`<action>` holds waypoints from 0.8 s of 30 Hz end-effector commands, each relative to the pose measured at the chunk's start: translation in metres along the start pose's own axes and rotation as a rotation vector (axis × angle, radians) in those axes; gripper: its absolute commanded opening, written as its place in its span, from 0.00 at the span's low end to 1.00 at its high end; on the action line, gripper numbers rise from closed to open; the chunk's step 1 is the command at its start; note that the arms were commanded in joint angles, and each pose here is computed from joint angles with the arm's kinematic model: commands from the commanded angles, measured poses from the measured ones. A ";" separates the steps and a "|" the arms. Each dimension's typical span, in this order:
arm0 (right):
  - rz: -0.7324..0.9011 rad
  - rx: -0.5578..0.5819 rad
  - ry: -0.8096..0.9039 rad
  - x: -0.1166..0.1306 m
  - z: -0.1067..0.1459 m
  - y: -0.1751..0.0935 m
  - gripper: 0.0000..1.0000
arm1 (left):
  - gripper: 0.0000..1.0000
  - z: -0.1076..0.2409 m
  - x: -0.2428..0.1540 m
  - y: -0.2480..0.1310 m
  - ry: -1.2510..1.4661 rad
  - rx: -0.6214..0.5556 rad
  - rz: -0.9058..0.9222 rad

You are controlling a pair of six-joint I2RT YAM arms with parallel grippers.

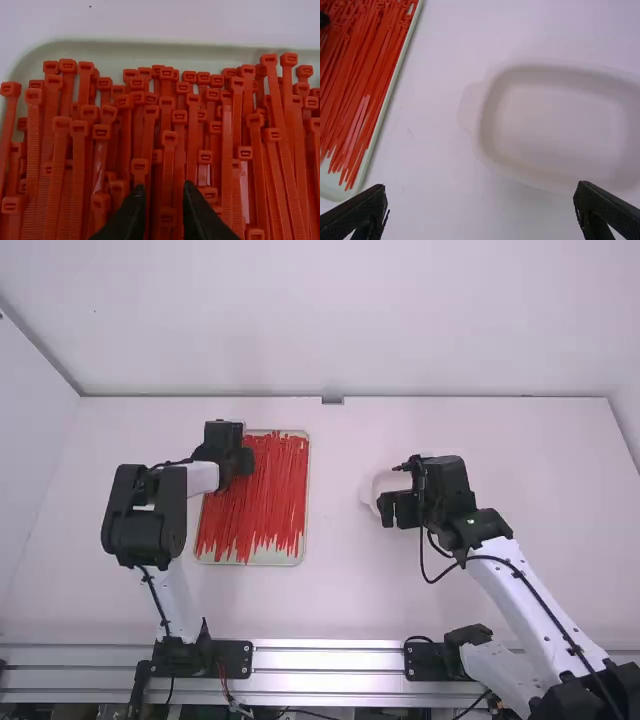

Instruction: Fasten the cable tie

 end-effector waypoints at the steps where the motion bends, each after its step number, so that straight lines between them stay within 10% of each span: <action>1: -0.015 -0.045 -0.011 0.005 -0.012 -0.010 0.99 | 0.17 0.021 -0.002 0.013 0.006 0.058 0.006; 24: -0.015 -0.047 -0.011 0.005 -0.013 -0.010 0.99 | 0.03 0.008 -0.004 0.007 -0.018 0.010 0.007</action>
Point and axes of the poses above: each hand's point on the last joint's axis, 136 mm out from that joint toward the fingers, its own y axis out along the fingers, its own x axis along the line the jaws close on, z = x × y, the point moved 8 cm from there along -y, back along the fingers, and after that the axes turned 2 degrees about y, right-handed, at the moved point
